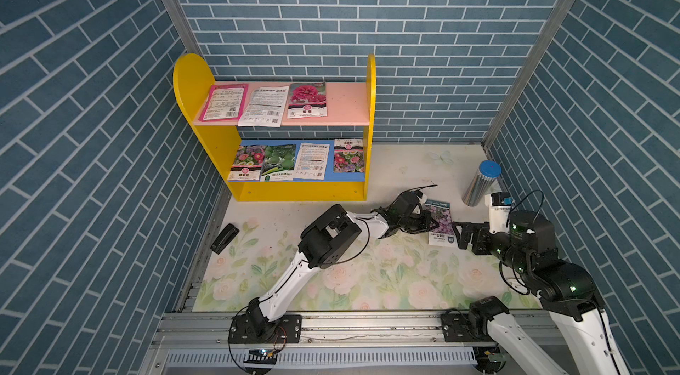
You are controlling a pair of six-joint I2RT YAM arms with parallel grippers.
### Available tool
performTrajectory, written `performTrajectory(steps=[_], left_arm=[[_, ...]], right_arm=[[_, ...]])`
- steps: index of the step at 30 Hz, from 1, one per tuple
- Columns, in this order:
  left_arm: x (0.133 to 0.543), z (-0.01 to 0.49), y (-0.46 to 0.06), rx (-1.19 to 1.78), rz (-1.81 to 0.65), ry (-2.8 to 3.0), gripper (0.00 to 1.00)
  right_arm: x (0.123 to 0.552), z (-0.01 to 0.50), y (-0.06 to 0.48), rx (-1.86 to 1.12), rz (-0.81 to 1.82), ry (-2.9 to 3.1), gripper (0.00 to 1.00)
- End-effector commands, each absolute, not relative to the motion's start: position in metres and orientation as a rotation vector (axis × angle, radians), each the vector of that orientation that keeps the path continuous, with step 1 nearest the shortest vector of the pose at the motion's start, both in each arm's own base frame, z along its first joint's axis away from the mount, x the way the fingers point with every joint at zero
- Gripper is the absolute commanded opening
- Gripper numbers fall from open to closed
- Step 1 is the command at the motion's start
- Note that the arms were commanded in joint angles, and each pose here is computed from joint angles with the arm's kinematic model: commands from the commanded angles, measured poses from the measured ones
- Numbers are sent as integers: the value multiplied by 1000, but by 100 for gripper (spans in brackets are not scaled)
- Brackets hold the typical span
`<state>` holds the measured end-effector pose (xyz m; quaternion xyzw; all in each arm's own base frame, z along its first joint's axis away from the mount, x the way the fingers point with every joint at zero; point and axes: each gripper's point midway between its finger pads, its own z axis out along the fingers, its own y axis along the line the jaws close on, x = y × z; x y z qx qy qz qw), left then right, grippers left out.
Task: Take the seed bag off the shelf
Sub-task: Place the seed packet at the center of the board.
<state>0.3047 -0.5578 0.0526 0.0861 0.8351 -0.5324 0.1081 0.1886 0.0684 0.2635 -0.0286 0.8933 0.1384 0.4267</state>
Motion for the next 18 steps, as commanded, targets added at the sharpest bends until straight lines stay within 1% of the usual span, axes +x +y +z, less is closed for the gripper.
performTrajectory(steps=[1, 3, 8, 12, 15, 18], left_arm=[[311, 47, -561, 201, -1536, 2469, 0], [314, 41, -558, 171, -1501, 2491, 0], [314, 29, -556, 132, -1464, 2541, 12], [316, 21, -552, 101, -1406, 2576, 25], [318, 20, -550, 84, -1379, 2586, 33], [319, 21, -546, 73, -1340, 2598, 44]], right_arm=[[190, 266, 71, -69, 369, 2205, 100], [189, 266, 70, -69, 366, 2199, 100], [188, 267, 68, -71, 356, 2193, 100], [187, 268, 67, -69, 354, 2189, 100], [186, 268, 67, -72, 354, 2185, 100], [186, 269, 66, -73, 342, 2184, 100]])
